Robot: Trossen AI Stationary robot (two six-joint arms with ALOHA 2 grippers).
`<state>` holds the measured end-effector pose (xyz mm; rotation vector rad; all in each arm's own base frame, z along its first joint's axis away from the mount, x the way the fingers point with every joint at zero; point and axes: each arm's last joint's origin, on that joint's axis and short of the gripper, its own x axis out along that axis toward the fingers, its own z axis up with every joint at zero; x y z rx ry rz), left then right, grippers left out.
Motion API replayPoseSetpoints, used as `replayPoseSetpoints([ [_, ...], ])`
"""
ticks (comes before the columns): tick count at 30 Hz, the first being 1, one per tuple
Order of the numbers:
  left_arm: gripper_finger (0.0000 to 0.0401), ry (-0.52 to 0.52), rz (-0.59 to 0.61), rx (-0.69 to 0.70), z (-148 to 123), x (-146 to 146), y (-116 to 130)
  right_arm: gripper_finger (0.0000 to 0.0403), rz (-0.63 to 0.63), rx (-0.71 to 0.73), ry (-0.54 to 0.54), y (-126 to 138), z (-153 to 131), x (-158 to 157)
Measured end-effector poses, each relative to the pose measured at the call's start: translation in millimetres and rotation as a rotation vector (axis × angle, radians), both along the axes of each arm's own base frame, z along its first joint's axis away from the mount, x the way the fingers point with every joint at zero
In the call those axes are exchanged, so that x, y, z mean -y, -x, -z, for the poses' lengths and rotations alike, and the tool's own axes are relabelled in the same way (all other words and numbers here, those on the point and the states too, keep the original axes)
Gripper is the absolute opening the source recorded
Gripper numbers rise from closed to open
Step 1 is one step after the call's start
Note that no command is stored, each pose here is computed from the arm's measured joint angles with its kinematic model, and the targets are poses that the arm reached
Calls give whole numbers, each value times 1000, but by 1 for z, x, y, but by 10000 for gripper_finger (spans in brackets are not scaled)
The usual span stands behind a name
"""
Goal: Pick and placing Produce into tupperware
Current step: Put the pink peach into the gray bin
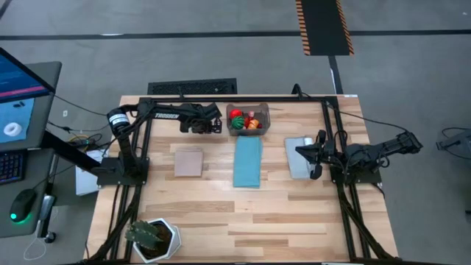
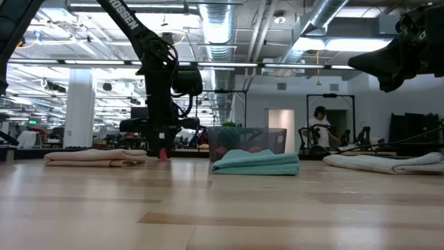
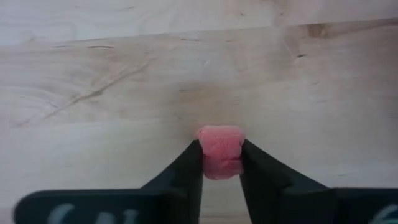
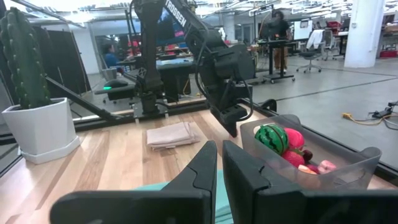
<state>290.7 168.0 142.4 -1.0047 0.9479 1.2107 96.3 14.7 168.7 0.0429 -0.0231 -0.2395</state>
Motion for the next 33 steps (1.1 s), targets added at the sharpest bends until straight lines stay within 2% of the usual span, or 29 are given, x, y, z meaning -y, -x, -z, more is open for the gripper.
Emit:
replayPoseSetpoints([
  [3,56,-1,0,0,0,0,0,49,0,0,0,0,0,0],
  [5,56,-1,3,-1,0,1,-1,49,0,0,0,0,0,0],
  [11,89,-20,42,17,-10,7,-5,49,0,0,0,0,0,0],
  [15,92,-87,101,58,-31,11,-13,49,0,0,0,0,0,0],
  [23,68,-252,210,145,-82,27,-25,49,0,0,0,0,0,0],
  [28,73,-355,315,221,-107,35,-37,49,0,0,0,0,0,0],
  [33,76,-421,358,313,-129,38,-49,49,0,0,0,0,0,0],
])
